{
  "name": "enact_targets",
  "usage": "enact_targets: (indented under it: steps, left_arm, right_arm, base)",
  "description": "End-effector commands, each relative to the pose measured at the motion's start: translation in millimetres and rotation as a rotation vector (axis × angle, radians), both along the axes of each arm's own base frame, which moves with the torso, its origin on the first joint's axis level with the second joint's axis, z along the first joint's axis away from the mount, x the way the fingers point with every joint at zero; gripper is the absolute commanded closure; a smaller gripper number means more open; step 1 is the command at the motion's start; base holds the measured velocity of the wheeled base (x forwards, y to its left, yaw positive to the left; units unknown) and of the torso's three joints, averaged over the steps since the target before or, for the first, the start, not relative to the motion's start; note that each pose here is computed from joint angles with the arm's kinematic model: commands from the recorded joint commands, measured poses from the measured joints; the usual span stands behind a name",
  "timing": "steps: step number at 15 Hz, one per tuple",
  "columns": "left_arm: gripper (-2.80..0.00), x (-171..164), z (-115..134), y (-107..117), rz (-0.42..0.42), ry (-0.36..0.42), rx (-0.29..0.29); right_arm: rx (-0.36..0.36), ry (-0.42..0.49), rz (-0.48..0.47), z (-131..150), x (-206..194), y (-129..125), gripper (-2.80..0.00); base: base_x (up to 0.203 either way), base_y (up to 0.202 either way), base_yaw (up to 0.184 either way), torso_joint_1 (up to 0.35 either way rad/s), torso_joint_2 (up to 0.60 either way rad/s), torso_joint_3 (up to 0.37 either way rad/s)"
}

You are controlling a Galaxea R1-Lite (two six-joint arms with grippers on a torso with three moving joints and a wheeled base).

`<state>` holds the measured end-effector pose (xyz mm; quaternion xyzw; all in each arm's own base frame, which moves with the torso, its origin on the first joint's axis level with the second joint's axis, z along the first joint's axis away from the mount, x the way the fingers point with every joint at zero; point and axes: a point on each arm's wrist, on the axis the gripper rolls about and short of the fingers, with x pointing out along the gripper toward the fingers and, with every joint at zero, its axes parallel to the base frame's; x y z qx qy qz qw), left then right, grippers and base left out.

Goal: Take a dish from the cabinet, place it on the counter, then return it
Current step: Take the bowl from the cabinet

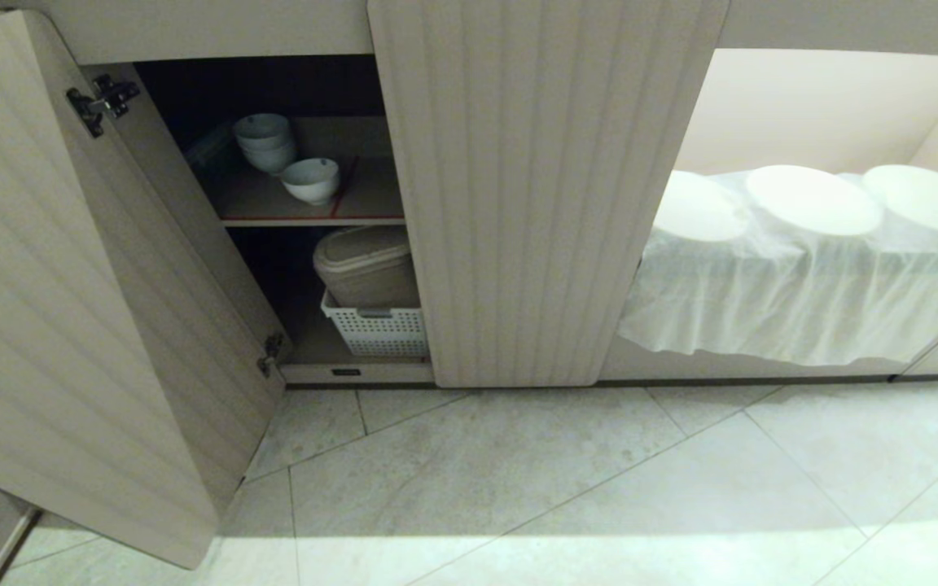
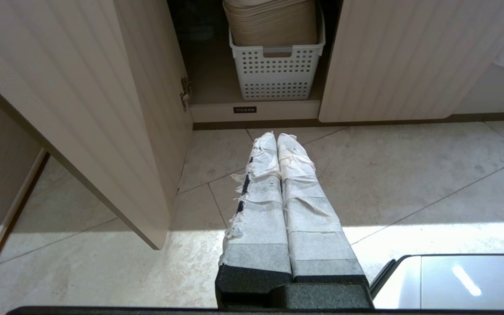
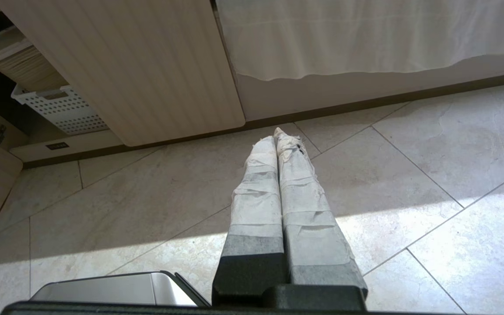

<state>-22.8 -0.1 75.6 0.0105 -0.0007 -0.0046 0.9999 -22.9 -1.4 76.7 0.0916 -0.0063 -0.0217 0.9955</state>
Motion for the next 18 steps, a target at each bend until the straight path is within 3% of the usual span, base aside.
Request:
enact_targets:
  steps: [1, 18]
  left_arm:
    - [0.00, 0.0, 0.0, 0.0, 0.000, 0.000, 0.000]
    - [0.00, 0.0, 0.0, 0.0, 0.000, 0.000, 0.000]
  right_arm:
    - [0.001, -0.001, 0.000, 0.0, 0.0, 0.0, 0.00]
    - [0.001, -0.001, 0.000, 0.0, 0.0, 0.0, 0.00]
  base:
    - [0.000, 0.000, 0.000, 0.000, 0.00, 0.000]
    - [0.000, 0.000, 0.000, 0.000, 0.00, 0.000]
